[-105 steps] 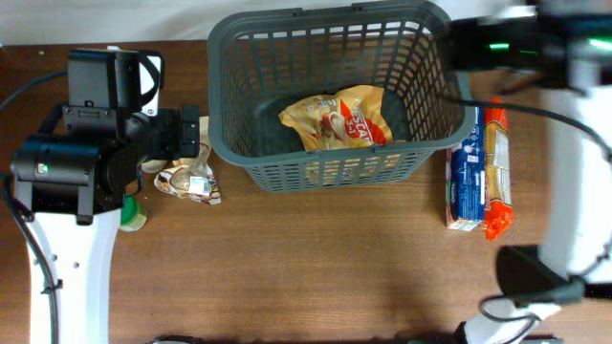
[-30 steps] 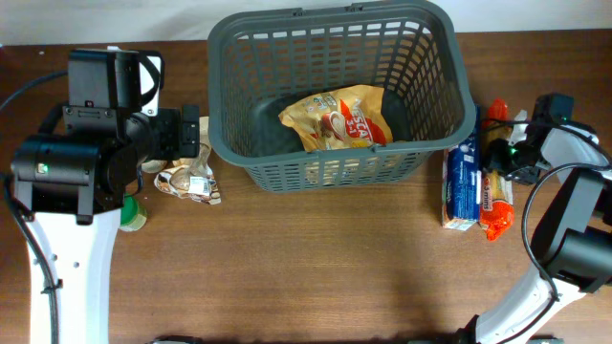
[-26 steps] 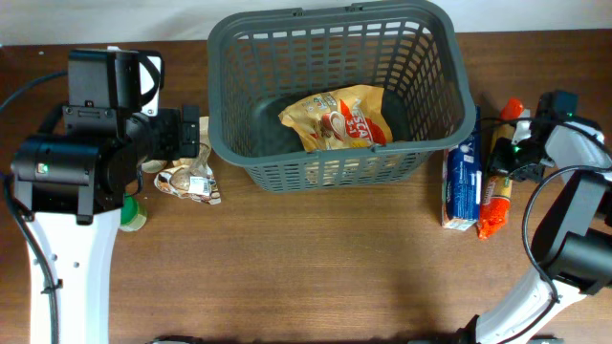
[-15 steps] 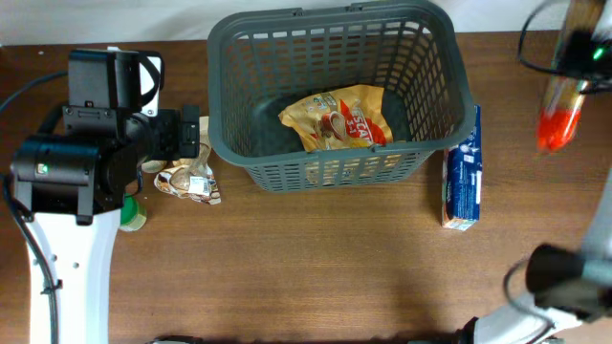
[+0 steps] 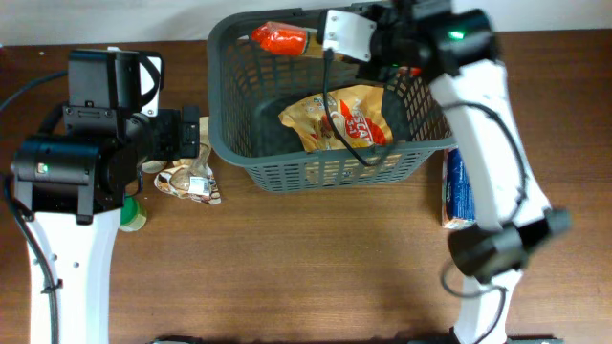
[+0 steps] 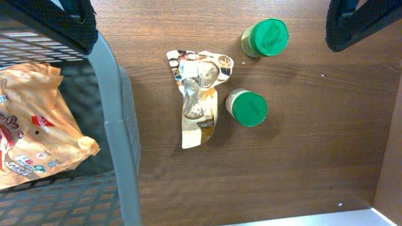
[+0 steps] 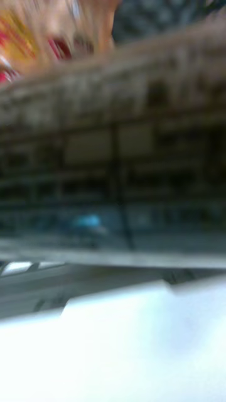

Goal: Pack container
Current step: 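Carry the biscuit pack into the basket and release it, then grasp the blue box with the right gripper, then lower the blue box into the basket and withdraw the right gripper, then reach the left gripper to the gold foil pouch and grasp it, then lift the gold pouch into the basket and release it, then grasp the rear green-lidded jar with the left gripper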

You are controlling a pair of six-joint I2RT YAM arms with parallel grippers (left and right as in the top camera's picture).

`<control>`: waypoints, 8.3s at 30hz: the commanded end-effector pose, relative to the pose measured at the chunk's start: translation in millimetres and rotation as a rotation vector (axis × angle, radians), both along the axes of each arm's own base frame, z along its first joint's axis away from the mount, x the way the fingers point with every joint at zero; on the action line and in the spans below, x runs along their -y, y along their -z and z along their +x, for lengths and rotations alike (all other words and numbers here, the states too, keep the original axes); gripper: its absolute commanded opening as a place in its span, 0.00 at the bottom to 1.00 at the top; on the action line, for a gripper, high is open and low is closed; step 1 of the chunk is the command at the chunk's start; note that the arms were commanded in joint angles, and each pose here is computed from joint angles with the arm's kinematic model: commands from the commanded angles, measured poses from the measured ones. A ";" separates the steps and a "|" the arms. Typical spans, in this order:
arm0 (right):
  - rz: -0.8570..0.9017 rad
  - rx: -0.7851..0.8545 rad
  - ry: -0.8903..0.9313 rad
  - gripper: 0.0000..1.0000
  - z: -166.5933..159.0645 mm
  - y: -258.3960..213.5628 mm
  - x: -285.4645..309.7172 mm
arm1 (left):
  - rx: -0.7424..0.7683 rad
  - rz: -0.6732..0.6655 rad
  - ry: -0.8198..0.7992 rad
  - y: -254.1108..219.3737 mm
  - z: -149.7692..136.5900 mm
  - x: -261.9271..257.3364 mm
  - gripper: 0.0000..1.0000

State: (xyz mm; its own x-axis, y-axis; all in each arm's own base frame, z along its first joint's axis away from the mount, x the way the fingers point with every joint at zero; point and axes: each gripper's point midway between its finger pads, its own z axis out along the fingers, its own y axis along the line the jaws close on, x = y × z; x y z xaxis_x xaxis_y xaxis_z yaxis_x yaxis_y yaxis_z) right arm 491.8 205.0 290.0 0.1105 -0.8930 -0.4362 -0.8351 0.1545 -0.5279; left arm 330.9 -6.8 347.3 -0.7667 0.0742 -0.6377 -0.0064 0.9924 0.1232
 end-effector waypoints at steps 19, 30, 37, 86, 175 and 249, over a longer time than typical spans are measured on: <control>0.457 0.164 0.657 0.99 -19.0 -164.0 105.2 | -0.006 -0.006 -0.003 2.4 1.3 -0.4 0.99; 0.868 -0.455 1.631 0.94 -52.6 -7.4 386.5 | -0.006 -0.006 -0.003 2.4 1.3 -0.4 0.99; 0.665 -0.989 1.671 0.91 -56.8 174.1 333.5 | -0.006 -0.006 -0.003 2.4 1.3 -0.3 0.99; 0.021 -0.074 0.050 0.05 45.3 58.7 -22.3 | -0.006 -0.006 -0.003 2.4 1.3 -0.4 0.99; 0.890 -0.538 1.938 0.99 -80.2 16.4 391.8 | 0.455 0.365 0.825 -128.8 94.2 140.2 0.02; 0.864 -0.589 1.959 0.99 -90.1 21.3 386.2 | -0.943 -0.298 -0.310 335.8 85.5 -114.4 0.97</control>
State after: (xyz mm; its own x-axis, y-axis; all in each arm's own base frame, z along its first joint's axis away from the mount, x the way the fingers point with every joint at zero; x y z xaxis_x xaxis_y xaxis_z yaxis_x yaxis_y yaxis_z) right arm 400.2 -183.1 272.6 -0.6619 0.6790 -0.3177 0.6168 0.7341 0.2839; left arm 425.4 104.4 27.3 -0.9363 -0.2640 0.2316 -0.2868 0.9554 -0.0706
